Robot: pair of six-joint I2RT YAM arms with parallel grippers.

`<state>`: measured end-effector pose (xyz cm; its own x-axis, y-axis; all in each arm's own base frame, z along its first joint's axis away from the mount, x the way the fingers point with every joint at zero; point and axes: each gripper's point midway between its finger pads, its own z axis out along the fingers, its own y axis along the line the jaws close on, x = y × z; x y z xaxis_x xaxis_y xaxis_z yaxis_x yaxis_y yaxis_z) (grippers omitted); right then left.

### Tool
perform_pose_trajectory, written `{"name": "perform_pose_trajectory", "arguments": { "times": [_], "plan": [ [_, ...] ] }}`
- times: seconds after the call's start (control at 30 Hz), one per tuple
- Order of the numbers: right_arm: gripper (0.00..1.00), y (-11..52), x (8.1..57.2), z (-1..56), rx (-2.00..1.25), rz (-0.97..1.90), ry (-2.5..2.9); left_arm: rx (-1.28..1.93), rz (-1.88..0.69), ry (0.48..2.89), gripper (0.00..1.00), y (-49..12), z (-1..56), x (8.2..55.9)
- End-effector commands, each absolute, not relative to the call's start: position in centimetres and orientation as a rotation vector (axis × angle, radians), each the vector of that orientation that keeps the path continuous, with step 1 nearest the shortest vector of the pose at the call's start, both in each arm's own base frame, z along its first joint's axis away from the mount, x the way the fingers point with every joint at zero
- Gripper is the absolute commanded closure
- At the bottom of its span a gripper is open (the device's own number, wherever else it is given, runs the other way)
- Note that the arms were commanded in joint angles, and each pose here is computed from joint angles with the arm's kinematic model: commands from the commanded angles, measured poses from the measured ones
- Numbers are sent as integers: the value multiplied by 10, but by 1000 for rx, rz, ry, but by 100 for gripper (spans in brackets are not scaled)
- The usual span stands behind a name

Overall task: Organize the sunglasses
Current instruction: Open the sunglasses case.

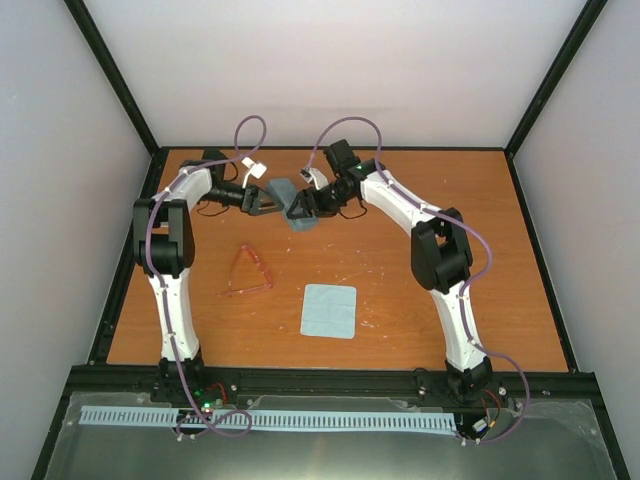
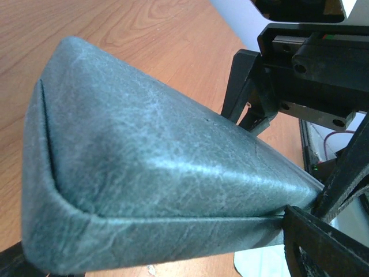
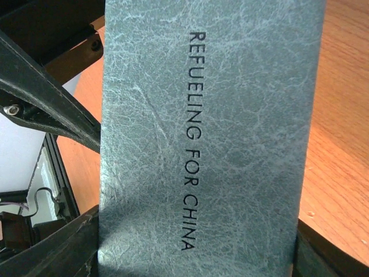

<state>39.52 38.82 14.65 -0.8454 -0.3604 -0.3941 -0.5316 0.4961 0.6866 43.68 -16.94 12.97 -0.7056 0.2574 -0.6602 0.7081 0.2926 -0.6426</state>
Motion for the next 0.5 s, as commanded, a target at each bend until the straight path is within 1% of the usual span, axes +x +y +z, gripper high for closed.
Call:
{"name": "perform_pose_trajectory", "arguments": {
  "times": [0.0,0.1,0.47],
  "plan": [
    [66,414,374,212,-942,1460,2303,919,-1177,2209,12,-169,99,465],
    [66,416,370,222,-958,1499,2267,956,-1118,2246,13,-175,87,465],
    [67,423,365,286,-982,1631,2057,995,-1013,2348,14,-174,53,455]
  ]
}}
